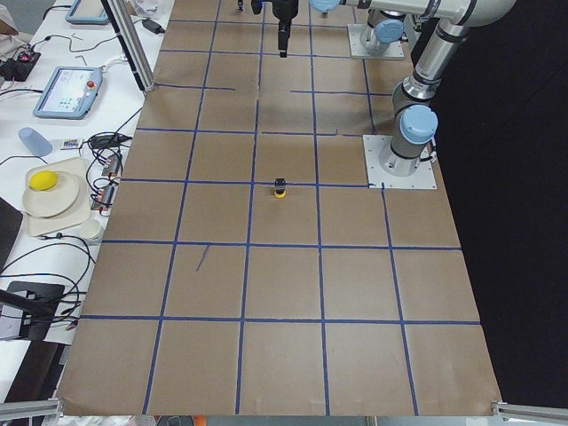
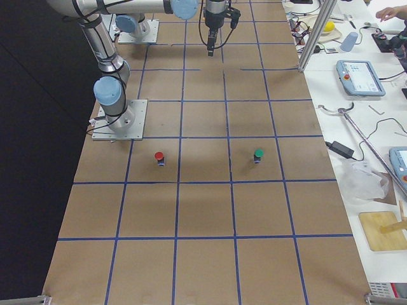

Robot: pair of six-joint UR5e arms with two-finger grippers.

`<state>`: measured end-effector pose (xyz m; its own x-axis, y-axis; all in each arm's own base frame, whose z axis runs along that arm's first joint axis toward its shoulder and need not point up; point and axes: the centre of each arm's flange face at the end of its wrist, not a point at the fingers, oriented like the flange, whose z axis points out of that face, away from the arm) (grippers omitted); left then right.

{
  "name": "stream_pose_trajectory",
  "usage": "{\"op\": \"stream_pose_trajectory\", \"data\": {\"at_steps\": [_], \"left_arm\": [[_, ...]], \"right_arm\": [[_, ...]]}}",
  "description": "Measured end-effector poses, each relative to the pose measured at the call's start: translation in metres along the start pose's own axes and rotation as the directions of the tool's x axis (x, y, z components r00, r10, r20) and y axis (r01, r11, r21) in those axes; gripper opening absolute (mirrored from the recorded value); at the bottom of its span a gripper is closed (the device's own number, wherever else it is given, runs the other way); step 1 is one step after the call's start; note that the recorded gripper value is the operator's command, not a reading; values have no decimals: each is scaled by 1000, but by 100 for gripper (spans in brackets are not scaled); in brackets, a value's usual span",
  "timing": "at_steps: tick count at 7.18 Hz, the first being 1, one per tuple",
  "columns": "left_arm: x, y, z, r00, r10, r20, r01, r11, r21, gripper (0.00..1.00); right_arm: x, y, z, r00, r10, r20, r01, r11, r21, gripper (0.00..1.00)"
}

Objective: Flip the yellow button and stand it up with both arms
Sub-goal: 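Lower the left gripper onto the yellow button lying on its side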

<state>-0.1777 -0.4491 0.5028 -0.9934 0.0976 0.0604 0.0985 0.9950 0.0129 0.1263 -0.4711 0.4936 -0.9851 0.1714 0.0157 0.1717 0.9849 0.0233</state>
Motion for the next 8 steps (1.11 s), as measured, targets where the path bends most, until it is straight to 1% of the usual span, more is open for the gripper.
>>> {"op": "stream_pose_trajectory", "data": {"at_steps": [3, 5, 6, 7, 8], "left_arm": [[-4, 0, 5, 1000, 1, 0, -1, 1000, -6, 100], [-24, -5, 15, 1000, -19, 4, 19, 1000, -23, 100], [-52, -11, 29, 998, -55, 3, 55, 997, -46, 100], [-90, -20, 50, 996, -92, -3, 92, 994, -65, 100], [-130, -27, 73, 992, -123, -7, 122, 991, -61, 100]], "right_arm": [[0, 1, -1, 1000, 0, 0, 0, 1000, 1, 100], [0, 1, 0, 1000, 0, 1, 0, 1000, 0, 100], [0, 1, 0, 1000, 0, 2, 0, 1000, 0, 100], [0, 1, 0, 1000, 0, 3, 0, 1000, 0, 100], [-1, 1, -1, 1000, 0, 5, 0, 1000, 1, 100]]}}
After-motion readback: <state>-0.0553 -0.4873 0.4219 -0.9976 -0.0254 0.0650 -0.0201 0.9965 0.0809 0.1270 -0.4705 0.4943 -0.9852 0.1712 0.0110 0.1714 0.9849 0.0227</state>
